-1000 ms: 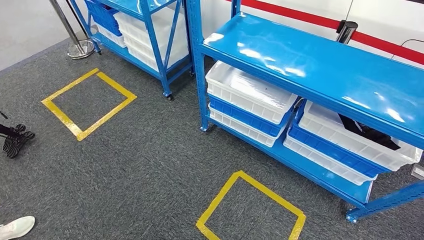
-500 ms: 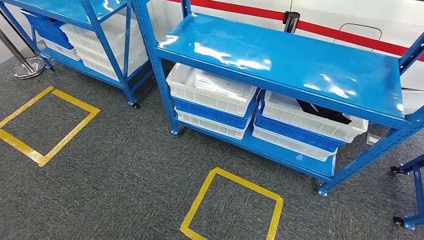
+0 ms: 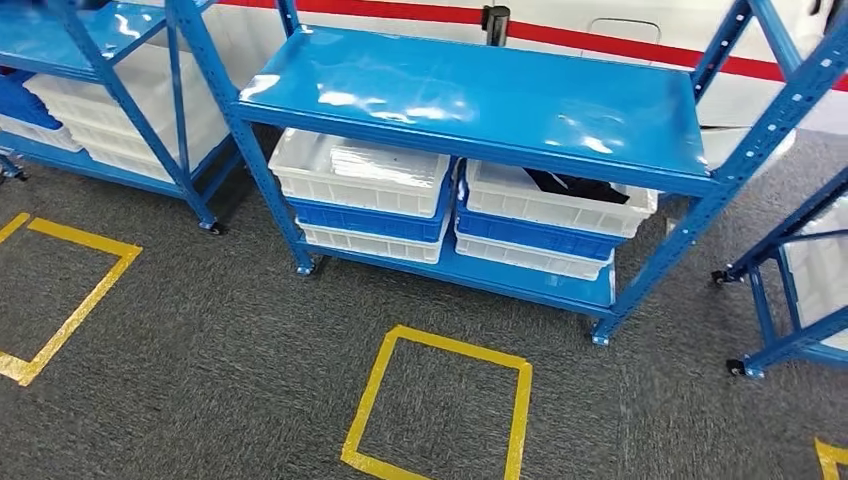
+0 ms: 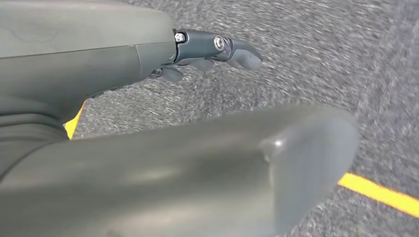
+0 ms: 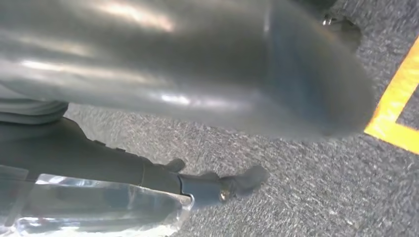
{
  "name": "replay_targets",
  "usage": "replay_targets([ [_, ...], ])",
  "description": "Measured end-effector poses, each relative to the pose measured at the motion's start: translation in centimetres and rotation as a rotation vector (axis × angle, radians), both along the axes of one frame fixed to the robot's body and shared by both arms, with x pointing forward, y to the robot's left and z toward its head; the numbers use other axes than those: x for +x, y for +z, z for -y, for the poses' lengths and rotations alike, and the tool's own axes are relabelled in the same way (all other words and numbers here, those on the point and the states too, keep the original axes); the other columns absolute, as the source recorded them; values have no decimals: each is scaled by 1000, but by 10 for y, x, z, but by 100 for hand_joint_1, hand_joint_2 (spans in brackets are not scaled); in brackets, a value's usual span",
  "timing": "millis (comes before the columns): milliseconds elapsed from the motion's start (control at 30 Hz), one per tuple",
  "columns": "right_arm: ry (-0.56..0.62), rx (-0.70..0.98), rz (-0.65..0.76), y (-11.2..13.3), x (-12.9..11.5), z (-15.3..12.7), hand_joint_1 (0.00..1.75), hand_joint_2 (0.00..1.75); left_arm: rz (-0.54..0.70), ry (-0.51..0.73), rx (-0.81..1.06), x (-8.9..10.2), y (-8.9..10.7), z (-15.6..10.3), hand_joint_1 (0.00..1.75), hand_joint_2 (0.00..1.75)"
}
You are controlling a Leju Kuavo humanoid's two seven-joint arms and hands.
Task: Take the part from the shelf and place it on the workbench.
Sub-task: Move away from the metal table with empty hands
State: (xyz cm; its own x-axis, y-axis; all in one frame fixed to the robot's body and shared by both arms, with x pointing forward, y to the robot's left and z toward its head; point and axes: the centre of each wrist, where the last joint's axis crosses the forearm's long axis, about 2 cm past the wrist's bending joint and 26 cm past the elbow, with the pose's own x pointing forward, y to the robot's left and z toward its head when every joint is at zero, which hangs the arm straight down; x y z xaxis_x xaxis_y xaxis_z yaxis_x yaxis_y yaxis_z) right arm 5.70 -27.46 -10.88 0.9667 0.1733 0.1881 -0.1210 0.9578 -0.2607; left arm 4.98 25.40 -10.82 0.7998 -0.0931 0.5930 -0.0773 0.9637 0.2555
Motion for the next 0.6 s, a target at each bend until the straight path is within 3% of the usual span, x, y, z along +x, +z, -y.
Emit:
replay_targets([
  [600, 28, -1, 8, 0, -3, -8, 0, 0, 29, -2, -10, 2, 0, -5, 0, 0],
])
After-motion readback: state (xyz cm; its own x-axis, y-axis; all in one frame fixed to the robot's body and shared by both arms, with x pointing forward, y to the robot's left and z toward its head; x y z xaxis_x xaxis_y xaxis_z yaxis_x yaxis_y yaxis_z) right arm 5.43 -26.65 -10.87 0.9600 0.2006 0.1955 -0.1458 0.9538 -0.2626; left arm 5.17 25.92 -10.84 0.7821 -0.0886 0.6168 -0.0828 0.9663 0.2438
